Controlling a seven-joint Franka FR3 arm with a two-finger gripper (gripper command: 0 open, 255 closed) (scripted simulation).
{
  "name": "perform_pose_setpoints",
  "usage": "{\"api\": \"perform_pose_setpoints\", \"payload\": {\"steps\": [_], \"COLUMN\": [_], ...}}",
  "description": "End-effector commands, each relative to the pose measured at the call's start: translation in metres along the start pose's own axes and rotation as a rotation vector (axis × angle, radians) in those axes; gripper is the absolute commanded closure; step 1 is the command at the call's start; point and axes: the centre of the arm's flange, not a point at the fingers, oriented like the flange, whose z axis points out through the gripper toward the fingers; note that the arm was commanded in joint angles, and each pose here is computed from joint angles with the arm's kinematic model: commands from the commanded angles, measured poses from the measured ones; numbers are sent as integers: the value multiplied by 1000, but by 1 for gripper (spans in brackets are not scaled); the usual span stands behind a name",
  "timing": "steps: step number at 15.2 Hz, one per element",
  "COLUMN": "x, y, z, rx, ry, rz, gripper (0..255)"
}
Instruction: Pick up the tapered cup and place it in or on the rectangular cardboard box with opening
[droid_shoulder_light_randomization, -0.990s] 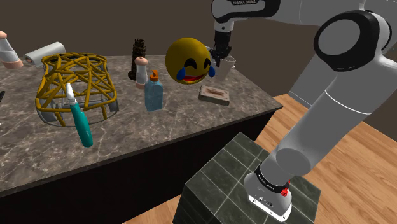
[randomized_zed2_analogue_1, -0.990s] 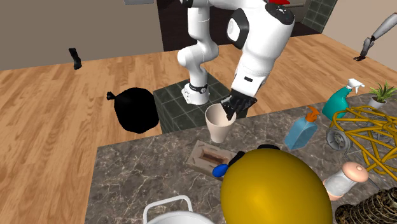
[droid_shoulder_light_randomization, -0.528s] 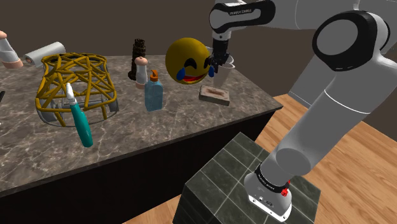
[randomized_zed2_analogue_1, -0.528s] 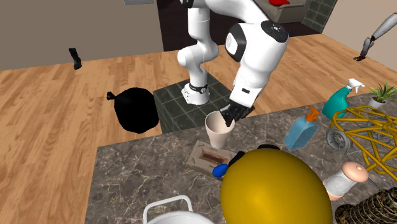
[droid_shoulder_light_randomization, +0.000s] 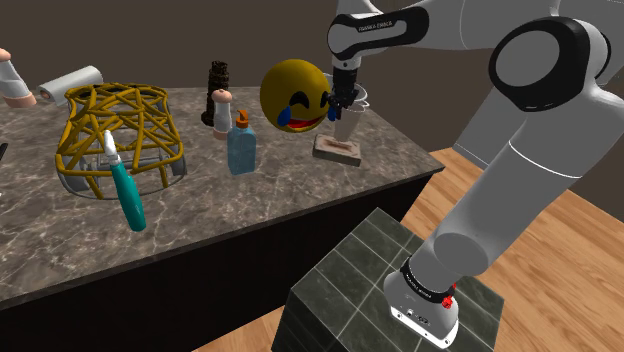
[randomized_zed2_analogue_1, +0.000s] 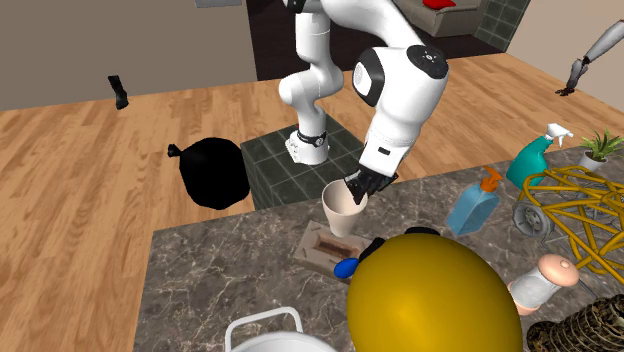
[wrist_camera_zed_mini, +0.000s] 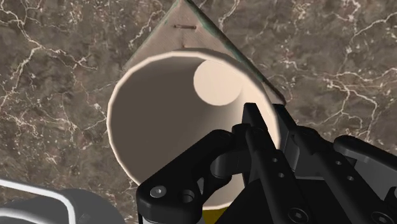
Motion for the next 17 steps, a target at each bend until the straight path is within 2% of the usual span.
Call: {"api": "perform_pose_setpoints", "payload": {"steps": [1, 2, 3, 8, 12, 17], "x": [0, 0, 0, 0, 0, 0], "y": [0, 0, 0, 0, 0, 0], "z": [0, 0, 0, 0, -50, -50], "rx": [0, 0, 0, 0, 0, 0], "ry": [0, 0, 0, 0, 0, 0], "rz": [0, 0, 0, 0, 0, 0], "gripper": [255, 255, 0, 0, 0, 0]}}
